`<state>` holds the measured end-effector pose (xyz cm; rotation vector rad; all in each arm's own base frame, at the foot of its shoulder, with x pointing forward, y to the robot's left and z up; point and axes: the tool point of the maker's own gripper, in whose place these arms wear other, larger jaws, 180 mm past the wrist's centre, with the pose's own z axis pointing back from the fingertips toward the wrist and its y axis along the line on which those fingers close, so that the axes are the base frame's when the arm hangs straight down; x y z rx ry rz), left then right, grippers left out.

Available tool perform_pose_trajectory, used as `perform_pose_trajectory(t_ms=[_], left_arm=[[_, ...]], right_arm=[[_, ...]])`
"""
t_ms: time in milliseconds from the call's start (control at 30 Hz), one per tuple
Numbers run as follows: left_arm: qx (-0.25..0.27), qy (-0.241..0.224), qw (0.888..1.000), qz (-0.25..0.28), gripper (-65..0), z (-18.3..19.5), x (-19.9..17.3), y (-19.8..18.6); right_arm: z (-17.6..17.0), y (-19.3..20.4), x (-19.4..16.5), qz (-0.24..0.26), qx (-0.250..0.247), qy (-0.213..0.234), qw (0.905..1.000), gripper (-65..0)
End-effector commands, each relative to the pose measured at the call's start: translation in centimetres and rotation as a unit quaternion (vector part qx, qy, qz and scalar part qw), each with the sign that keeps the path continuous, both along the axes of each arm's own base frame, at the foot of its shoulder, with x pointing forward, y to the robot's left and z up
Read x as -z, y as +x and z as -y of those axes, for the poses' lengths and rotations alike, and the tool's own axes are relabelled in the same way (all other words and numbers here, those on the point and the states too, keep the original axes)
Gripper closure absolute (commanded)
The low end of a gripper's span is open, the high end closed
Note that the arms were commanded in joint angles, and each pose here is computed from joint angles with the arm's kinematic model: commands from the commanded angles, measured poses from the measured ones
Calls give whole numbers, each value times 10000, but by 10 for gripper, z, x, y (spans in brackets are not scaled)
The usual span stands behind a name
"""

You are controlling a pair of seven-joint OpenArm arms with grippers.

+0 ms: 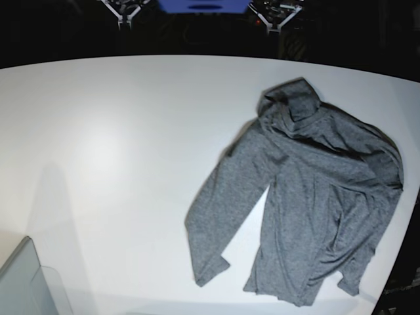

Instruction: Layout the t-shirt on the table in an organized manner, then fold the t-shirt properly

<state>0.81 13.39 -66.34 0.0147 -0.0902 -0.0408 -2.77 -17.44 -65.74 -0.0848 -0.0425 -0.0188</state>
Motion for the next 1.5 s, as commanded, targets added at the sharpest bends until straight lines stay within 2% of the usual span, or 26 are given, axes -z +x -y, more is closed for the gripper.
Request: perform_pose_trajectory(t_ms=[0, 233, 567, 667, 967, 1300, 1467], left_arm=[[-13, 21, 10000, 23, -1, -1, 0, 0], [-10, 20, 10000, 15, -1, -2, 0, -3], [-5, 42, 9999, -93, -1, -6, 0, -18], [-3, 46, 9998, -193, -1, -6, -1, -34], [37, -1, 9999, 148, -1, -6, -14, -49], [75, 79, 9999, 1, -1, -18, -21, -80], [90, 45, 9999, 122, -1, -15, -28, -84]], right_arm=[[1, -2, 0, -1, -4, 22, 10000, 0], [1, -3, 0, -9, -4, 22, 10000, 0], [-6, -27, -2, -177, 22, 70, 9998, 0], [-10, -30, -2, -193, 21, 102, 9998, 0], [-12, -63, -6, -430, 25, 123, 9990, 0], [-9, -58, -34, 415, -120, 86, 9990, 0], [-9, -57, -45, 597, -160, 80, 9981, 0]])
